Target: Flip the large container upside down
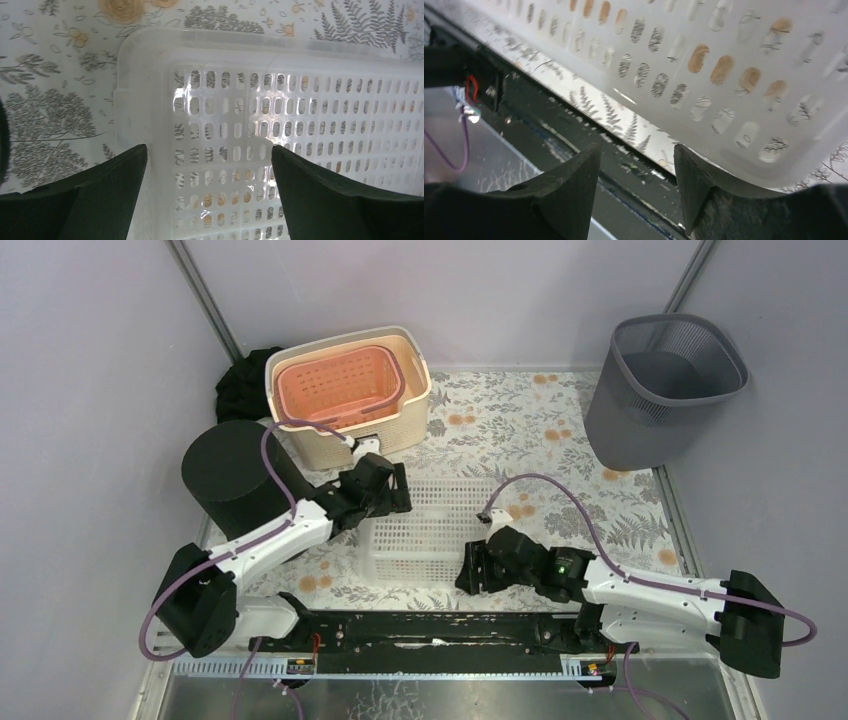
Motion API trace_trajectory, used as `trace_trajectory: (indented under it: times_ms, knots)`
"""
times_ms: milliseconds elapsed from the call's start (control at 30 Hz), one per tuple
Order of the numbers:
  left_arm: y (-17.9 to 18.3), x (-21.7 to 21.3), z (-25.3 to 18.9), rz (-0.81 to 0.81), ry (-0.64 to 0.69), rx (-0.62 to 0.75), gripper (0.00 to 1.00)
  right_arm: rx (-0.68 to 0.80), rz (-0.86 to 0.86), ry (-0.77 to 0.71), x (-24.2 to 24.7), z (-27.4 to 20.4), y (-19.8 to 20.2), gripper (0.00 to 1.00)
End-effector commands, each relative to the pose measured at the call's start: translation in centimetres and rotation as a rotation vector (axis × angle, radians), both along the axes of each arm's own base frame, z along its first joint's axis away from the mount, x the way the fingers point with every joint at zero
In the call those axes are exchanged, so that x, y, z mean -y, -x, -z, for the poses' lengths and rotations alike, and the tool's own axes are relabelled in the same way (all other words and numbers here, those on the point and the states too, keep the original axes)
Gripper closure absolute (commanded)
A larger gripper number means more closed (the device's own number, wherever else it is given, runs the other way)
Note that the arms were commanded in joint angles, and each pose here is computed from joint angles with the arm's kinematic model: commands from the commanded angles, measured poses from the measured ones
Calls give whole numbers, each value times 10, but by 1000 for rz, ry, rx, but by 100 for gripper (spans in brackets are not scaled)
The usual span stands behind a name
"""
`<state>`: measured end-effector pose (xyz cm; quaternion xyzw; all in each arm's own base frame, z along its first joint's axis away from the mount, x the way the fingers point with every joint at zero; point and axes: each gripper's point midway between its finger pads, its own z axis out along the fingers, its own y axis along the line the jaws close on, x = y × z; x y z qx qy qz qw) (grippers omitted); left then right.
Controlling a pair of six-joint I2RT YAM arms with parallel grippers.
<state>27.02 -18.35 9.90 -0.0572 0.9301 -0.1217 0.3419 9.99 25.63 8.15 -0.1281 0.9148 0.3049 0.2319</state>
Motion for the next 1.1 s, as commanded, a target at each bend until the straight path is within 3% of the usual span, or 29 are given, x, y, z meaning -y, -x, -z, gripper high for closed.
trace_trajectory:
  times_ms: [0,167,500,933,1067]
  knots:
    - [-10,29,-12,26,44,48,0,55,218,-101,0,-6,-39,36]
    - [-14,46,-13,56,54,51,0,46,420,-120,52,12,-85,33]
    - [-27,130,3,215,61,37,0,107,639,-131,137,-20,-208,28]
    - [-93,220,23,303,74,40,0,165,561,-267,131,-54,-384,29]
    - [-125,231,28,267,72,49,0,241,487,-216,135,-98,-403,30]
